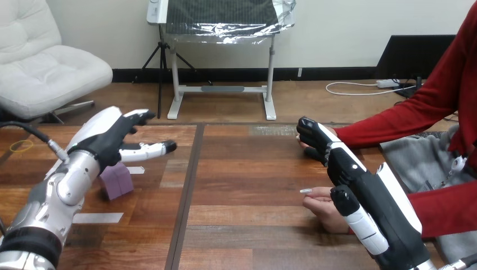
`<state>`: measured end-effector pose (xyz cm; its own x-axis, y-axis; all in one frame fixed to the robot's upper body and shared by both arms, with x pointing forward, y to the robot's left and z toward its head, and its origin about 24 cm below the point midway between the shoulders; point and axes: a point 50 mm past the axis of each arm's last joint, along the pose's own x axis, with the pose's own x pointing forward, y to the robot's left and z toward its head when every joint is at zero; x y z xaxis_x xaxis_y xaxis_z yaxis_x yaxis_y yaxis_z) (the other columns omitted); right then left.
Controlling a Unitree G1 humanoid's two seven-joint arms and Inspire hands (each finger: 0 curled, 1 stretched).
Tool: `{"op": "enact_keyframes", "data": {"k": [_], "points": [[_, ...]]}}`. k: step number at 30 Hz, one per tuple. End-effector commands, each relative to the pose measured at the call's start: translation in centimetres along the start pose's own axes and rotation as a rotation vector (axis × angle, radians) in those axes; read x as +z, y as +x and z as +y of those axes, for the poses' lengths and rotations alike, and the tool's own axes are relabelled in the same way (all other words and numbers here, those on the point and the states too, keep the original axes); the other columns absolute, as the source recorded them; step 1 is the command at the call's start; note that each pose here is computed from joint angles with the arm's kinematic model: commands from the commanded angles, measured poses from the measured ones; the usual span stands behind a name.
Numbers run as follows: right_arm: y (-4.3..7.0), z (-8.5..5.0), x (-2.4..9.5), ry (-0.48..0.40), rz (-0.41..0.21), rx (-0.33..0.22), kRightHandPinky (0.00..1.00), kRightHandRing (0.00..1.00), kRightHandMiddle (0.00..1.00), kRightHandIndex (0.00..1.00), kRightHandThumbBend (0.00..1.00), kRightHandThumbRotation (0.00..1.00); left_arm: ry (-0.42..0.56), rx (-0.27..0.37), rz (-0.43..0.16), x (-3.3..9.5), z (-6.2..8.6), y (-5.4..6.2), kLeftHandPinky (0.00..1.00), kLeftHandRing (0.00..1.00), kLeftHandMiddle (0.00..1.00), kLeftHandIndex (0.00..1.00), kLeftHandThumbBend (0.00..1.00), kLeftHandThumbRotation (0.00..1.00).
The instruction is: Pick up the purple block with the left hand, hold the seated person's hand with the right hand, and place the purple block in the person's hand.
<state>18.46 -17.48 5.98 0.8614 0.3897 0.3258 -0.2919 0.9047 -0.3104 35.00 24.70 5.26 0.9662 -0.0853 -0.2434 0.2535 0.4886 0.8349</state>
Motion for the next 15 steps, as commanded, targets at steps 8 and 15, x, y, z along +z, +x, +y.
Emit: {"op": "enact_keyframes", "data": {"k": [8, 15], "points": [[1.29, -1.08, 1.34, -0.041, -0.09, -0.009, 0.92, 0.95, 0.94, 0.94, 0.73, 1.0, 0.06, 0.055, 0.069, 0.67, 2.35, 1.27, 0.7, 0.87, 0.89, 0.89, 0.65, 0.6], [1.25, -1.11, 1.31, -0.04, -0.094, -0.01, 0.92, 0.94, 0.94, 0.93, 0.73, 1.0, 0.085, 0.052, 0.119, 0.17, 2.26, 1.34, 0.7, 0.87, 0.9, 0.89, 0.64, 0.58]]}}
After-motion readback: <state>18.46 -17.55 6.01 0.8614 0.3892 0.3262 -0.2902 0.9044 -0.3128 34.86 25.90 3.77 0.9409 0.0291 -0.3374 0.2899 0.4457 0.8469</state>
